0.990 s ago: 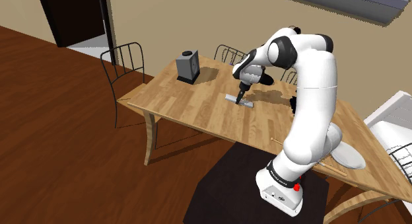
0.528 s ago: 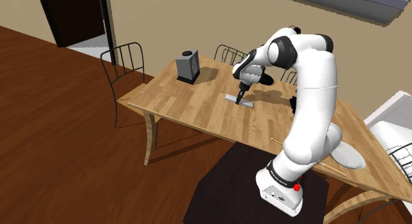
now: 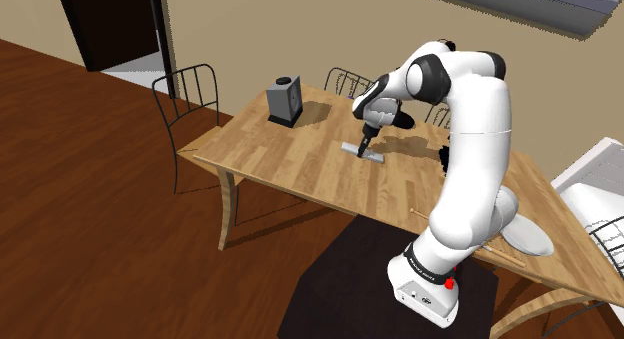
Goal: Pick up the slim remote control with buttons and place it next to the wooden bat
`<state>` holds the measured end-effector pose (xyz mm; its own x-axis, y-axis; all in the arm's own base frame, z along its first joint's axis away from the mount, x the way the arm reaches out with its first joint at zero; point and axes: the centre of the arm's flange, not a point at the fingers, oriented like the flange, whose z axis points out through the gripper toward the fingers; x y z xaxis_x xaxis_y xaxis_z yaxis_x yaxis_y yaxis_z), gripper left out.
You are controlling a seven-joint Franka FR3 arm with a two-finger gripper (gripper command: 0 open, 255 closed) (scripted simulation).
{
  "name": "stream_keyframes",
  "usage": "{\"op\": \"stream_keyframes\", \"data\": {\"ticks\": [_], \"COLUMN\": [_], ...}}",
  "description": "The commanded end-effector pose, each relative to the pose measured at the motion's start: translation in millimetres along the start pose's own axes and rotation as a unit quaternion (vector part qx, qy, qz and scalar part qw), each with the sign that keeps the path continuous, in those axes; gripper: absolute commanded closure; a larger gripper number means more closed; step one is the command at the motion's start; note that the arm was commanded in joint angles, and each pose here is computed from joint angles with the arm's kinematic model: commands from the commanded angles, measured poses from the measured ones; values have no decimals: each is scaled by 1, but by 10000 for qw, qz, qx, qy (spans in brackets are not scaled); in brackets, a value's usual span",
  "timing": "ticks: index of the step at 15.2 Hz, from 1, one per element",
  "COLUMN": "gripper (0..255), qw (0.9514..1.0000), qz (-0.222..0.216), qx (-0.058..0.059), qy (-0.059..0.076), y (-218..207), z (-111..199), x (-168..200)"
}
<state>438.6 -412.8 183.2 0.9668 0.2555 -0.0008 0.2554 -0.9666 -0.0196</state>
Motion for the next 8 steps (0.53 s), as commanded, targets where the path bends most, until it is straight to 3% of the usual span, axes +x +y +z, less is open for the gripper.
{"op": "stream_keyframes", "data": {"ticks": [1, 8], "gripper": [255, 255], "qw": [10000, 10000], "qz": [2, 2], "qx": [2, 2], "qy": [-2, -2], "y": [0, -1], "z": [-8, -45], "x": [0, 0]}}
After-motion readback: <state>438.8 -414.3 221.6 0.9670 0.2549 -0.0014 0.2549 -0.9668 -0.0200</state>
